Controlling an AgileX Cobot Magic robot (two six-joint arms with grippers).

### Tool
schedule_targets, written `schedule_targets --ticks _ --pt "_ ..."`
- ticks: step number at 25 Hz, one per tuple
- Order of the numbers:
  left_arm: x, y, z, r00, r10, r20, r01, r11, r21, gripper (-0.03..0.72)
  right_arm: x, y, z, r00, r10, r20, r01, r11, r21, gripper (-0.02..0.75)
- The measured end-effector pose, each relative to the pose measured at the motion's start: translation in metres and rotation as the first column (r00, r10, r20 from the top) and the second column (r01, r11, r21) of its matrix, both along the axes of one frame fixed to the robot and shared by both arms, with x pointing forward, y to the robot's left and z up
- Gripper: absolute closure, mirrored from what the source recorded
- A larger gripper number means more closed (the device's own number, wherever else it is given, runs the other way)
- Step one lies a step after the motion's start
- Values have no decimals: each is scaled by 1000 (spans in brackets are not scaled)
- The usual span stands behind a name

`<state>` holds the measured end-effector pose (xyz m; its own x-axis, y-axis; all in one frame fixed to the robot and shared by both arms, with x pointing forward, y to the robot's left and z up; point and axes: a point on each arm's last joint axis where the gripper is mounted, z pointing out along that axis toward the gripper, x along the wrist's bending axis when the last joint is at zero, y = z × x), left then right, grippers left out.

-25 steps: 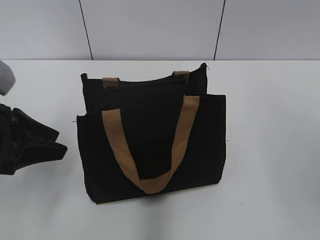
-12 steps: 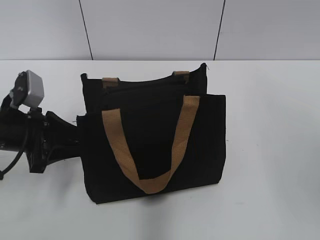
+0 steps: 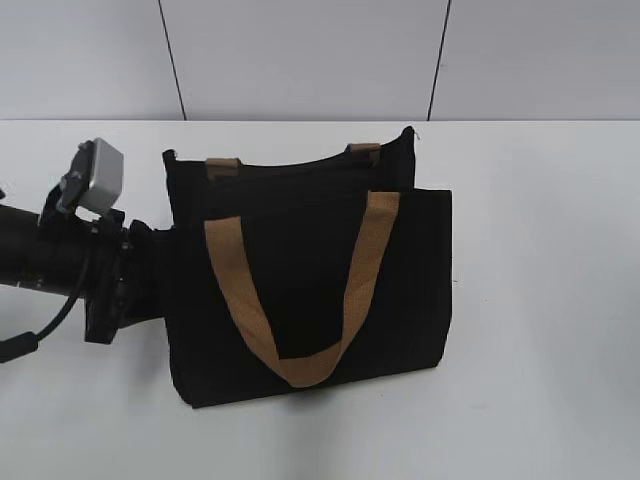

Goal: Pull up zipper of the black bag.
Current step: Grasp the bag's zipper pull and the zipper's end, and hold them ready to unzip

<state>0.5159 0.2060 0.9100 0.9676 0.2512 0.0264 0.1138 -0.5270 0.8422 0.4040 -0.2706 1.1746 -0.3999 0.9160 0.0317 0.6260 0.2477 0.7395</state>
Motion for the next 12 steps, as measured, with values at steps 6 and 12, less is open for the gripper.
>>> schedule_targets --ticks 6,12 --pt "-2 -10 -20 999 -23 -41 26 996 79 320 0 0 0 1000 1 0 -1 1000 0 260" --pt "1 -10 -22 999 31 -45 -27 996 87 359 0 0 0 1000 1 0 -1 1000 0 260"
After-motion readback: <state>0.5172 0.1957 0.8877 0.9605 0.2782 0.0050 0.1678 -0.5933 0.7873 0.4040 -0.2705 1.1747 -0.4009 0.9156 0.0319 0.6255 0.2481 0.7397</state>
